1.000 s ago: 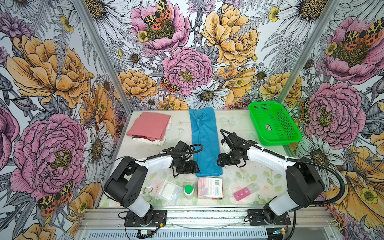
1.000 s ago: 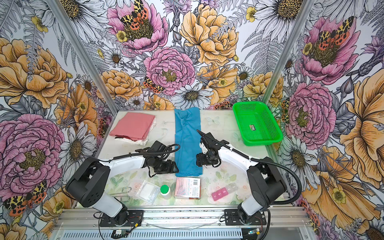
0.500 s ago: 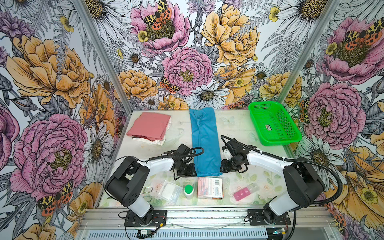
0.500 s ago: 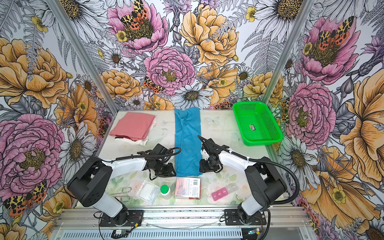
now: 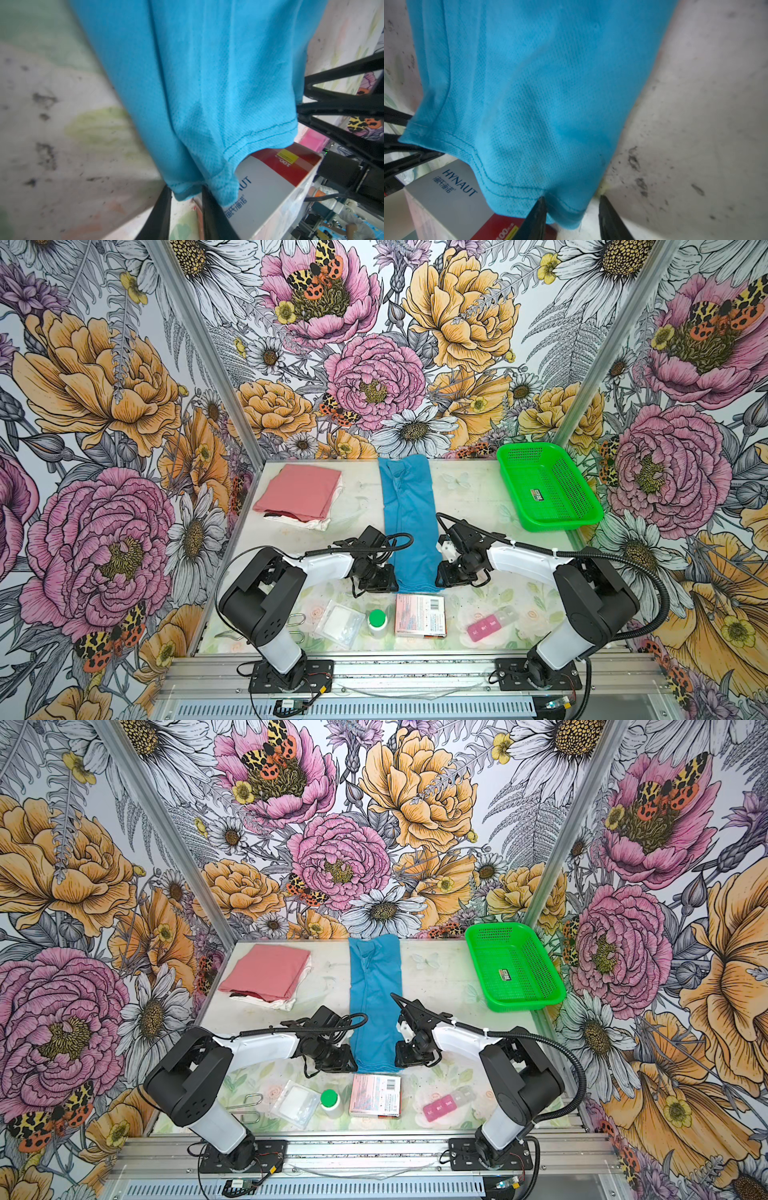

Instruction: Fold and stack the t-shirts

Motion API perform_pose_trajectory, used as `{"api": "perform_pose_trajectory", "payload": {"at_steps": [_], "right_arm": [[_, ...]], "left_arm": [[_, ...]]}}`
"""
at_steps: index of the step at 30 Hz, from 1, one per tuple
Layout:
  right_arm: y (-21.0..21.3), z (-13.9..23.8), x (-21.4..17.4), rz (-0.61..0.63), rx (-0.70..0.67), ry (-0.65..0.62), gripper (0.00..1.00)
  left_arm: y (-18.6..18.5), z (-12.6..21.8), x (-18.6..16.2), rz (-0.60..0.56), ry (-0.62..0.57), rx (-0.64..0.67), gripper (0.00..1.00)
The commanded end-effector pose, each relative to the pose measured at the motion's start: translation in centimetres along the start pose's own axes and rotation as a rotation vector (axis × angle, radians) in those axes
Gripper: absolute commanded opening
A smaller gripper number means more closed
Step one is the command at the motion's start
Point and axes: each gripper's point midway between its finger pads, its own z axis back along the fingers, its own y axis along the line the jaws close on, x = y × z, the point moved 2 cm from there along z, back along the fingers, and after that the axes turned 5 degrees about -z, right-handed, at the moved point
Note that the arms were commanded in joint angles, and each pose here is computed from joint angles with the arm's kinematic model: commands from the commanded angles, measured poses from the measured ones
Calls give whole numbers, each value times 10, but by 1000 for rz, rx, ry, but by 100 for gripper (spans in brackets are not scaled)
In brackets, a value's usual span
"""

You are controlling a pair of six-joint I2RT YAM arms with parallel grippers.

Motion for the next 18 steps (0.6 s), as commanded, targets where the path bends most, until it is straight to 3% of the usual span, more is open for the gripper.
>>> {"api": "perform_pose_trajectory", "payload": {"at_steps": [1,2,5,7,18], "right_arm": [[-1,-8,-4,7,-11,11,43],[0,-8,-4,10,-9,13,42],[4,-10,-5,20,-4,19,20],[5,-5,-3,22,-2,3,1],[25,36,18,30,91,-106,0]], "left_arm": [[5,-7,-2,5,10,32,36],[5,-7,-1,4,9,32,34],[6,-9,-2,3,16,39,0],[3,-7,0,-3,5,33,0],[-18,42,26,-43,-99,-20,0]]}}
